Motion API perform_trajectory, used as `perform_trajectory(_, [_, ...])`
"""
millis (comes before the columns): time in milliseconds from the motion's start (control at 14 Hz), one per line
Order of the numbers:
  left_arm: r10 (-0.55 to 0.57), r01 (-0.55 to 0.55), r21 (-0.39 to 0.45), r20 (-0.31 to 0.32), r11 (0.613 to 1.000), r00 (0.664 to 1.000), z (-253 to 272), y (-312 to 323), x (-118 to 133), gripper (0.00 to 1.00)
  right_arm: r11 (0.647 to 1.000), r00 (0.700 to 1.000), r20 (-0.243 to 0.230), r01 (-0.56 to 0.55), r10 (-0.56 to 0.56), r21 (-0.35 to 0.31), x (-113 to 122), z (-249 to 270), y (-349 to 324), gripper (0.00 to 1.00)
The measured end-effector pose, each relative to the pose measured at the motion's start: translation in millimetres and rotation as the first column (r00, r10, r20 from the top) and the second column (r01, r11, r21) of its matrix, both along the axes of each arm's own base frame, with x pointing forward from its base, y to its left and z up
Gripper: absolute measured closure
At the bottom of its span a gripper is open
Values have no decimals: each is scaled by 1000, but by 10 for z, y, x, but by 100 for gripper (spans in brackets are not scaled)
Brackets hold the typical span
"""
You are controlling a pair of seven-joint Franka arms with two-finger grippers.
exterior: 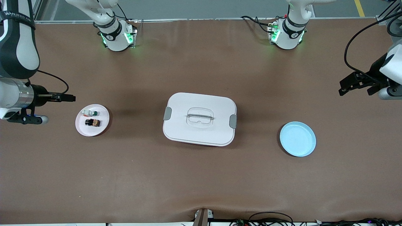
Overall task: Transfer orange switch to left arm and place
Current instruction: 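Move the right gripper down over the black-orange switch on the white plate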
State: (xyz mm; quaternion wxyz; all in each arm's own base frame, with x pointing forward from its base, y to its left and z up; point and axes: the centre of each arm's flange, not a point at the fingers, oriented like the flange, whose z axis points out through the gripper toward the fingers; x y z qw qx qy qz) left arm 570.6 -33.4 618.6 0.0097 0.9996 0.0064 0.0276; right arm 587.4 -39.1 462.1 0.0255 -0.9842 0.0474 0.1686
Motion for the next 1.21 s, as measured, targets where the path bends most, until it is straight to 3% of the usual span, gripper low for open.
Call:
perform_trajectory(714, [3, -3, -1, -6, 1000, 1000, -22, 16, 7, 0, 999, 994, 105, 12, -9, -36, 23, -748, -131, 0])
perform_trajectory(1214, [1, -1, -1, -26, 1000, 1000, -131, -3, 59, 0, 997, 989, 147, -1, 12, -75, 138, -1377, -252, 0])
